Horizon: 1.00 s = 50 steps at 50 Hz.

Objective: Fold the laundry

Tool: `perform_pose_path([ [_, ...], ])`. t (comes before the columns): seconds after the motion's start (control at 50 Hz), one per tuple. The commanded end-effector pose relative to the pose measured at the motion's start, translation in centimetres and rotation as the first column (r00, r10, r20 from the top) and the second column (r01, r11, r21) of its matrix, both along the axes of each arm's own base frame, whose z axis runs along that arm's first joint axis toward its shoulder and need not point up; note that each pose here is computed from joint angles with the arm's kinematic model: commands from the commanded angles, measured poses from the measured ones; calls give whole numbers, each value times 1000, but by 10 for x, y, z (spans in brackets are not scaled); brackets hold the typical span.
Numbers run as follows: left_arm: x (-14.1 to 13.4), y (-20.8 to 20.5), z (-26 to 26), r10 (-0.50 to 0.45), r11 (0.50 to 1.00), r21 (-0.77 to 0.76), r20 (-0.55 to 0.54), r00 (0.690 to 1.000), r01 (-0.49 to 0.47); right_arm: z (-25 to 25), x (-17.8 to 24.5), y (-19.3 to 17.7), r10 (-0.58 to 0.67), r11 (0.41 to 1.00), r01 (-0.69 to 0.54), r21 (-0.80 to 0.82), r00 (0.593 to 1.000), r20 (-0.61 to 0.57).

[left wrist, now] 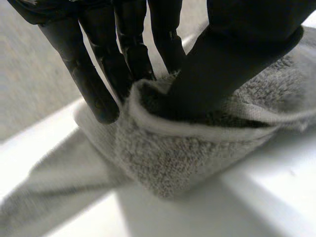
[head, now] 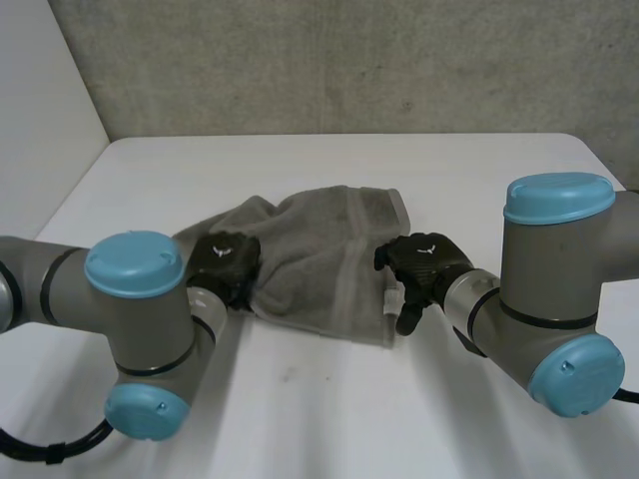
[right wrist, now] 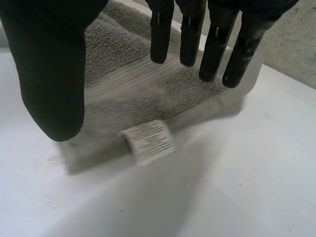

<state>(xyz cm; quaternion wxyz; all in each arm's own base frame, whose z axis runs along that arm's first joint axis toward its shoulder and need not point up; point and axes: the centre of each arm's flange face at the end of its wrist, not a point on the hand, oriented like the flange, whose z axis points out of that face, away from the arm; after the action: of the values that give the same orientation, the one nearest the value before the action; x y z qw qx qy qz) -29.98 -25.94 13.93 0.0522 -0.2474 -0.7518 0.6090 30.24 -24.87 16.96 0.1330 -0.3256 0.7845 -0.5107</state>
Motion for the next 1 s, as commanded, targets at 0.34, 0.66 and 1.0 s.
perform_pose_path([
  [0.34, -24, 51, 104, -133, 977, -182, -108, 985, 112, 1, 43, 44, -165, 954, 28, 298, 880, 446],
  [0.66, -30, 72, 103, -140, 983, -134, -137, 981, 122, -39, 79, 46, -207, 911, -13, 412, 850, 485],
  [1.0, -7, 37, 58, -24, 999, -26, -86, 996, 22, 28, 27, 3, 5, 997, 16, -81, 969, 248],
])
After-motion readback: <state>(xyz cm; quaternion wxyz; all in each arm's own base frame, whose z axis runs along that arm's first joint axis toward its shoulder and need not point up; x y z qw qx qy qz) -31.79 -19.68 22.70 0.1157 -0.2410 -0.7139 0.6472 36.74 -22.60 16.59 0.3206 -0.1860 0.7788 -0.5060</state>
